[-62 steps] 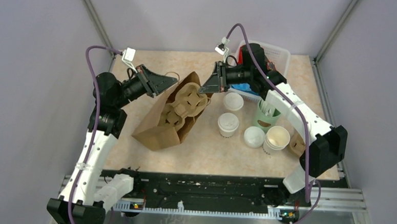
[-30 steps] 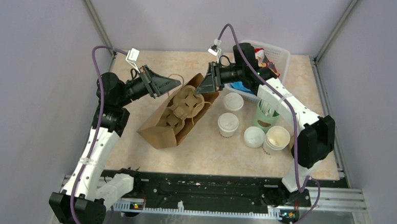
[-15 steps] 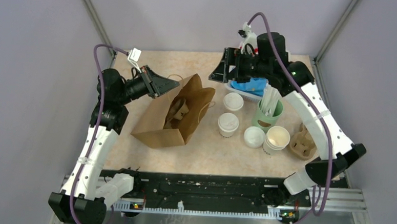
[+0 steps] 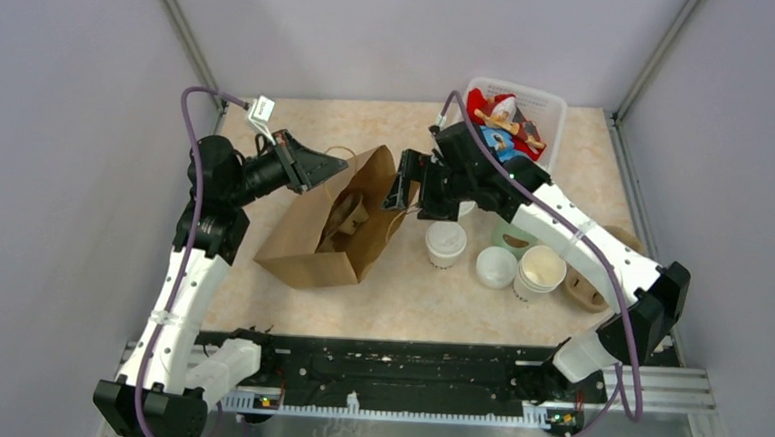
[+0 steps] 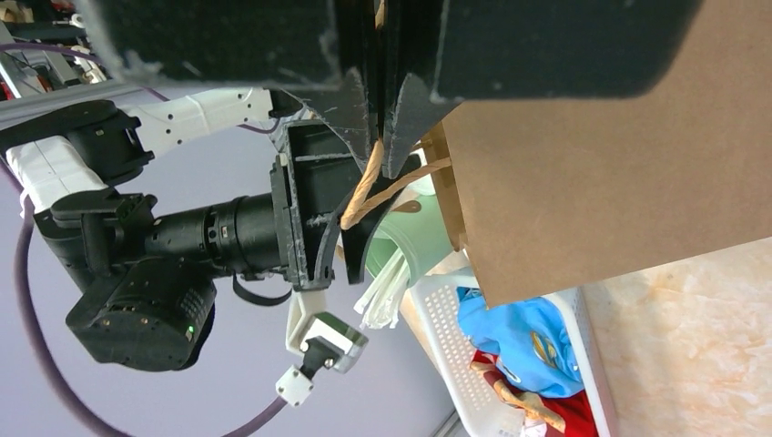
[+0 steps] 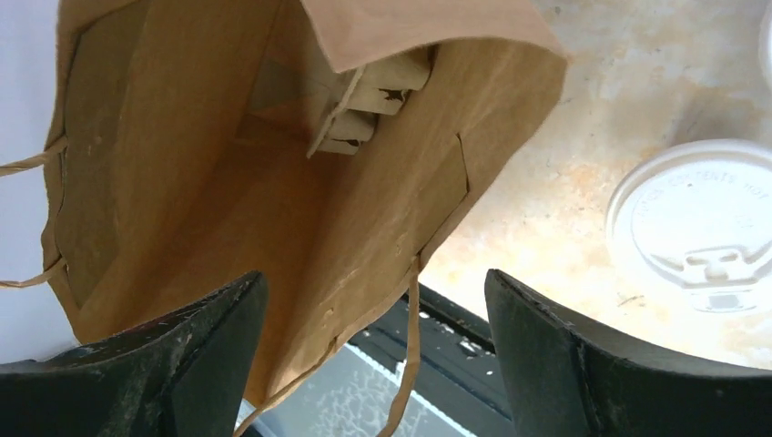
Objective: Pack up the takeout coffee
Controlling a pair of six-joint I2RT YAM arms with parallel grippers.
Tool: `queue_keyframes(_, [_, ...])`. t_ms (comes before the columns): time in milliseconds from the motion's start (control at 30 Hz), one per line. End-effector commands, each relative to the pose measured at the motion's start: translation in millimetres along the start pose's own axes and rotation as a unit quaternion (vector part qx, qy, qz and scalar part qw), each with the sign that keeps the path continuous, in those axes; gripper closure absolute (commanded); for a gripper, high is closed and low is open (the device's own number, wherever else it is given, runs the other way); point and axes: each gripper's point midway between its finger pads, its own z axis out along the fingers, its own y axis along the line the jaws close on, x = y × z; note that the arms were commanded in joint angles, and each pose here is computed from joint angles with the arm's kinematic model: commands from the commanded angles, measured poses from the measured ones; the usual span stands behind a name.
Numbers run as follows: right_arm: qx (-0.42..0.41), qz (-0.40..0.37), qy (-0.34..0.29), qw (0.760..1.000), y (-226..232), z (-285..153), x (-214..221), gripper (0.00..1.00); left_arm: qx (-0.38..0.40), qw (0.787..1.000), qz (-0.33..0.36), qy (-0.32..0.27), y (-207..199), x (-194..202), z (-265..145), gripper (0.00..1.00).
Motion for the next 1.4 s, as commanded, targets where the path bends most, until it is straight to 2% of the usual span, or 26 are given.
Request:
queue_keyframes(0, [-0.028,0.032,-0.022,0.999,22.2,4.2,0.0,0.16,0.003,1.0,0.015,-0.021,-5.4,-10.3,-2.0,1.0])
queue_keyframes(167, [0.014,0.04,-0.048,0.998,24.7,18.9,8.1,0.43,-0.019,0.999,0.01,-0.025,-6.6,-10.7,-9.3,1.0])
queue_keyframes(267, [0.031,0.028,-0.099,0.994,30.1,19.8,-1.9,0.69,-0.047,0.998,0.011,-0.031,-8.6,-15.4,-16.9,1.0])
queue_keyframes(367, [0.057,-0.009,-0.142,0.988,32.7,19.0,-15.2,0.88,-0.104,0.994,-0.005,-0.035,-2.1,-17.4,-28.3,1.0])
queue_keyframes(433, [0.045,-0.036,-0.165,0.985,41.1,15.9,-26.8,1.0,-0.17,0.984,-0.025,-0.045,10.1,-20.0,-40.6,0.92])
queue_keyframes(533, [0.002,-0.086,-0.194,0.977,58.9,9.5,-37.4,1.0,-0.284,0.956,-0.065,-0.041,37.7,-14.8,-62.0,0.79])
queue_keyframes(600, [-0.017,-0.098,-0.206,0.973,68.7,4.5,-43.0,1.0,-0.311,0.947,-0.071,-0.021,43.8,-9.3,-67.3,0.84])
queue_keyframes(633, [-0.023,-0.103,-0.21,0.972,72.9,1.9,-45.8,1.0,-0.308,0.949,-0.069,-0.01,41.9,-7.9,-66.5,0.81])
queue_keyframes(733, [-0.029,-0.111,-0.206,0.972,82.2,-2.7,-50.0,1.0,-0.313,0.946,-0.088,0.012,32.7,-6.8,-68.8,0.58])
queue_keyframes(867, [-0.001,-0.111,-0.197,0.974,81.8,-9.0,-55.8,1.0,-0.282,0.958,-0.052,-0.002,0.2,-32.5,-70.6,0.26])
queue_keyframes(933, [0.013,-0.107,-0.199,0.974,79.2,-10.3,-58.4,1.0,-0.255,0.966,-0.039,-0.001,-14.3,-40.5,-66.5,0.07])
queue_keyframes(967, [0.013,-0.105,-0.199,0.974,79.6,-10.1,-58.7,1.0,-0.241,0.97,-0.035,0.005,-18.1,-40.5,-63.2,0.02])
queue_keyframes(1167, [0.031,-0.122,-0.193,0.973,86.8,-5.5,-54.8,1.0,-0.276,0.961,-0.011,0.03,8.2,-23.7,-68.6,0.02])
queue_keyframes(1267, [0.028,-0.134,-0.201,0.97,94.8,-10.7,-61.0,1.0,-0.31,0.949,-0.021,0.051,27.2,-7.3,-75.2,0.02])
queue_keyframes(1367, [0.019,-0.154,-0.208,0.966,103.8,-12.4,-62.5,1.0,-0.312,0.947,-0.03,0.069,40.9,11.1,-73.5,0.02])
